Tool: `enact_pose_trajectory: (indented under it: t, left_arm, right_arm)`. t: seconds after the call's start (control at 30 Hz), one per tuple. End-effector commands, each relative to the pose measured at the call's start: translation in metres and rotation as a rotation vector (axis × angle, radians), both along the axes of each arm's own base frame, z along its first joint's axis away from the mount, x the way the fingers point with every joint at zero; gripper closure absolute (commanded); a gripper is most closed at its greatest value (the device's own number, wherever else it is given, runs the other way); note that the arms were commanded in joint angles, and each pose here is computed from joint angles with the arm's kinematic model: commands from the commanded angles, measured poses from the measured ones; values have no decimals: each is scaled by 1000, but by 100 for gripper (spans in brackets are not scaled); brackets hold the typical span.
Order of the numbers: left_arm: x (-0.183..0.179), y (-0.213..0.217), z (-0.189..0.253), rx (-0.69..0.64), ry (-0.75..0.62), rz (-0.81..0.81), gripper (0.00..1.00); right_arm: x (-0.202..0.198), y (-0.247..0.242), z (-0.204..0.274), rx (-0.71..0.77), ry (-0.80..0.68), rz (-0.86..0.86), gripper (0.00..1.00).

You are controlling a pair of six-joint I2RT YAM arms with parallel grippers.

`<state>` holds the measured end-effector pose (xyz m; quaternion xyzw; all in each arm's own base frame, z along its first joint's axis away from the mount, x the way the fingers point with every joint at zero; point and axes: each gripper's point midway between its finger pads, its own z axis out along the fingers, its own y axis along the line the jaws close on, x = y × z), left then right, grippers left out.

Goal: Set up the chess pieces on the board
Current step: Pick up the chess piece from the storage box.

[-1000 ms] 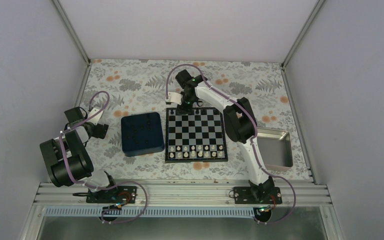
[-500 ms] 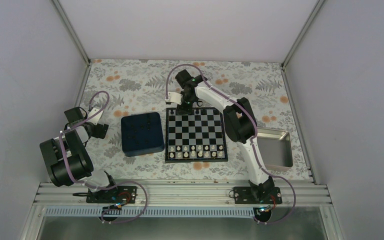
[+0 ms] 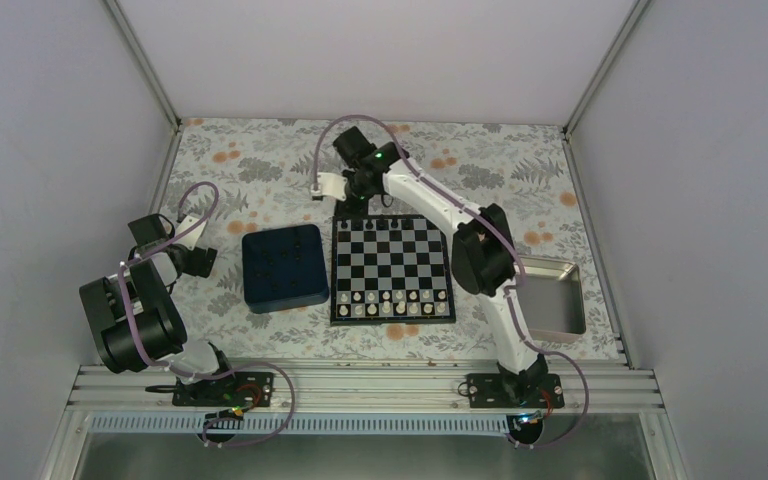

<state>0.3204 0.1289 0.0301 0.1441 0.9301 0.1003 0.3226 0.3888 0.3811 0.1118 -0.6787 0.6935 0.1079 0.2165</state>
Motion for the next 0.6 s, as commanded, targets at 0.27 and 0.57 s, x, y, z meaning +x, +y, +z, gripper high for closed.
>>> enact_pose_trajectory:
  t: [0.27, 0.57]
  left_arm:
    - [-8, -2, -11, -14, 31, -8, 0]
    - [-8, -2, -10, -13, 25, -7, 0]
  right_arm:
    - [-80, 75, 20, 35, -47, 196, 54]
    - [-72, 97, -15, 42, -82, 220, 63]
